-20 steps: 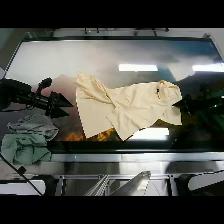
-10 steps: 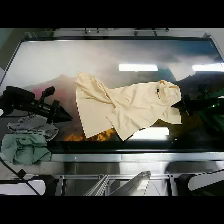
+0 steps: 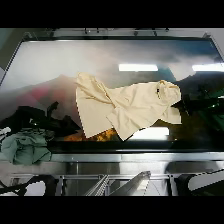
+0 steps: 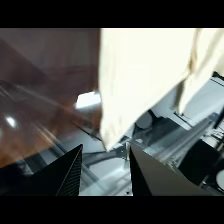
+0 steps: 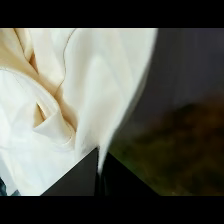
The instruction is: Fold the shirts.
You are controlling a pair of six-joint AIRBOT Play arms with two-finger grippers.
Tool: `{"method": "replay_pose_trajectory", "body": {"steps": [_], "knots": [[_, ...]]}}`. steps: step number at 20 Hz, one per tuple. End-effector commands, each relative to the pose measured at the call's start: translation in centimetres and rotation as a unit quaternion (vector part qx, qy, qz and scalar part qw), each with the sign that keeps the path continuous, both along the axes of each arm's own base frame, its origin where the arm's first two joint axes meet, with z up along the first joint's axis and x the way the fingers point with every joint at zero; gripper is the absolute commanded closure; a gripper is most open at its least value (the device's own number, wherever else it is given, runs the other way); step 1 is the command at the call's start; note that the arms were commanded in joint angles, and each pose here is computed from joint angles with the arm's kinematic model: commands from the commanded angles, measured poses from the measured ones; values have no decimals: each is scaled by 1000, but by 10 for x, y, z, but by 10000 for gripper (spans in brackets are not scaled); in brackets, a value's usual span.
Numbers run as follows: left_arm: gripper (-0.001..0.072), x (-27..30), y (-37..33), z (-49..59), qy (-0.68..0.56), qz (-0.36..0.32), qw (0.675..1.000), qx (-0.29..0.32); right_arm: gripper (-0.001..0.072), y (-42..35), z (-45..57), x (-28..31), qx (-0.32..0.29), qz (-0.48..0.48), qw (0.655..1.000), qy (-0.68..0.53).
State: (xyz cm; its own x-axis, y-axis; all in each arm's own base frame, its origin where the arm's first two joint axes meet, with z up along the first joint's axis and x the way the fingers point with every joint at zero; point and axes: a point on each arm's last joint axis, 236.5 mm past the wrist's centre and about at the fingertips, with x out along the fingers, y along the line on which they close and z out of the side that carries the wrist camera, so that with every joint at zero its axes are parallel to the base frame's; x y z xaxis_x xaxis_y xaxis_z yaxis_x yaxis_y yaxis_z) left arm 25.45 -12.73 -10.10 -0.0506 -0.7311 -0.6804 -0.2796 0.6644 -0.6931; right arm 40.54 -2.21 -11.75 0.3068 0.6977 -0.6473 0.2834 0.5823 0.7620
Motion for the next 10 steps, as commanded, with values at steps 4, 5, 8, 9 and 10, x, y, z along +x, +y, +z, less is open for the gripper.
{"method": "replay_pose_trajectory", "body": {"steps": [4,5,8,9,10], "knots": [[389,-9,-37,-34,27,-40,999,12,693,1,1,0,1,1,1000,-1],[360,-1,-50,-31,22,-40,999,-9,693,1,1,0,0,3,1000,-3],[237,21,-80,-24,-3,-62,998,-33,693,1,1,0,0,3,1000,-4],[239,26,-87,-24,-10,-74,997,-33,693,1,1,0,0,3,1000,-3],[239,32,-95,-23,-19,-85,996,-33,693,1,1,0,0,3,1000,-3]]}}
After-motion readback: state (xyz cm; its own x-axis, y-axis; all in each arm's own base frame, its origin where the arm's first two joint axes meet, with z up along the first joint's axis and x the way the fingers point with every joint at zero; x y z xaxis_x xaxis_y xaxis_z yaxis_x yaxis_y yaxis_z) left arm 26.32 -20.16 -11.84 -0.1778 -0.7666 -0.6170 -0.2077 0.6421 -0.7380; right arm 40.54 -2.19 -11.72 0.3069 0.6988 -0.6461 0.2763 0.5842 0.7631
